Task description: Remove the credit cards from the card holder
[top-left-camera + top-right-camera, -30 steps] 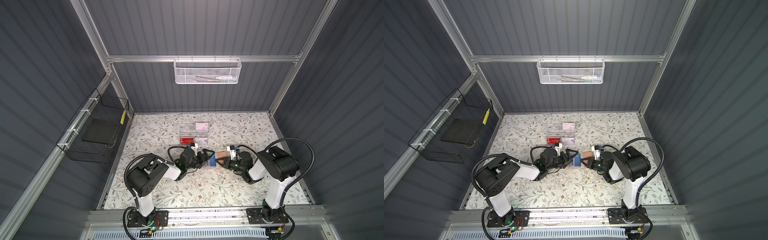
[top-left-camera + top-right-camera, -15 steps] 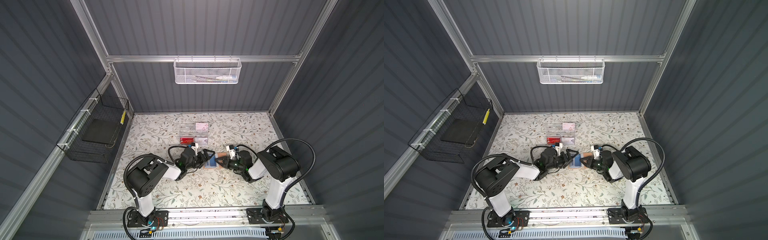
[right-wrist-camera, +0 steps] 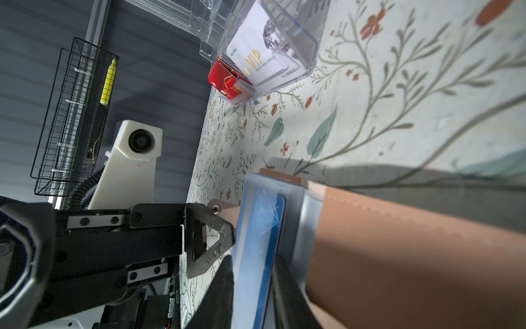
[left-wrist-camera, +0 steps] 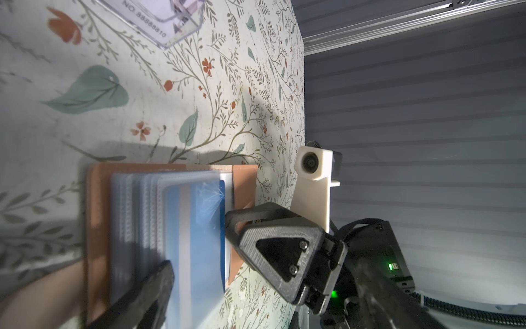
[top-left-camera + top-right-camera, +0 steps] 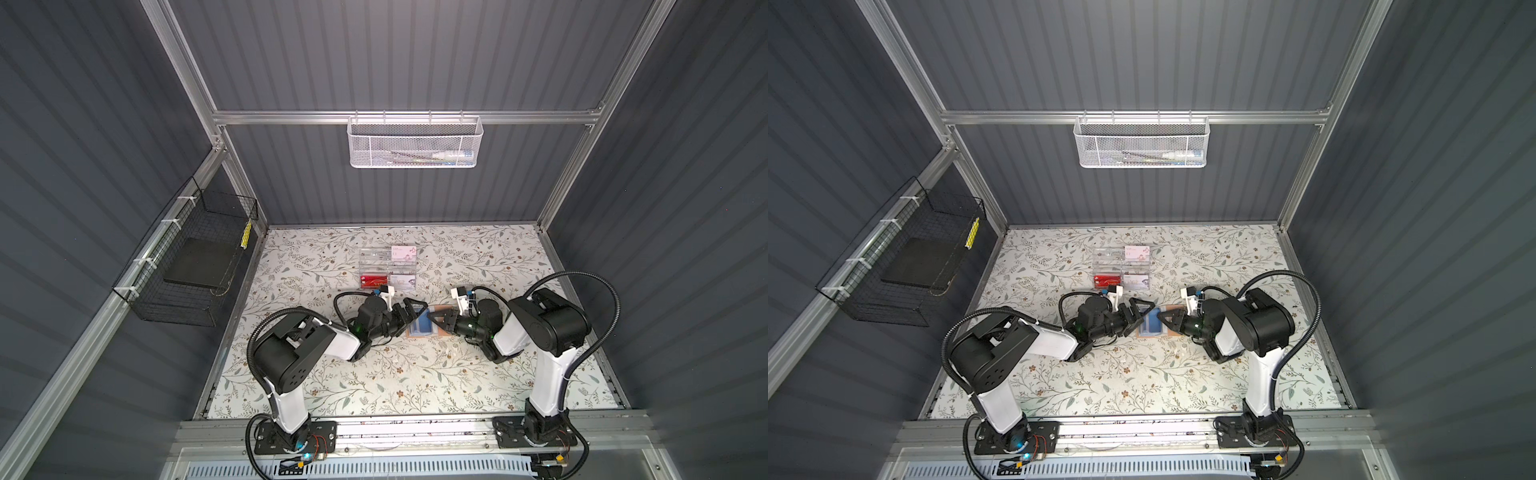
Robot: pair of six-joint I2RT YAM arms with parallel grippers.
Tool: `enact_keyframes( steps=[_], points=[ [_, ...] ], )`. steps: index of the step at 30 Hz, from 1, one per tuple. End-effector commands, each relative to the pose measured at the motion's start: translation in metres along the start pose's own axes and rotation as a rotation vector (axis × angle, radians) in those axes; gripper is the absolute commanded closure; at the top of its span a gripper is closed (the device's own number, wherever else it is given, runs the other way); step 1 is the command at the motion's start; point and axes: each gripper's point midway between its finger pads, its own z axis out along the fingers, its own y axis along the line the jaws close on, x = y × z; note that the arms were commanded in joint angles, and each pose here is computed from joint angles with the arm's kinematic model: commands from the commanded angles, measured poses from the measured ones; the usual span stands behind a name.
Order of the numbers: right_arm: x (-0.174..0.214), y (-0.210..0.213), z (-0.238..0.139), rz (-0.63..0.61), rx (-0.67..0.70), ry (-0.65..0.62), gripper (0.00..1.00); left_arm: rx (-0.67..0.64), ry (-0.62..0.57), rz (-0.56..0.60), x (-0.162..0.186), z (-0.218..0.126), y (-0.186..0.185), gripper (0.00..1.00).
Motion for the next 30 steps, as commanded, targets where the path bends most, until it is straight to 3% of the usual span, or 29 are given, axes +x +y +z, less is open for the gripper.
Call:
enact_keyframes(
  steps=[1,30],
  points=[
    [0.022,-0.028,0.000,0.088,0.075,0.057,0.74,-0.086,0.023,-0.021,0.008,-0.008,0.030,0.00],
    [0.038,-0.022,0.005,0.055,0.084,0.115,0.74,-0.095,0.026,-0.032,0.009,-0.003,0.039,0.00]
  ],
)
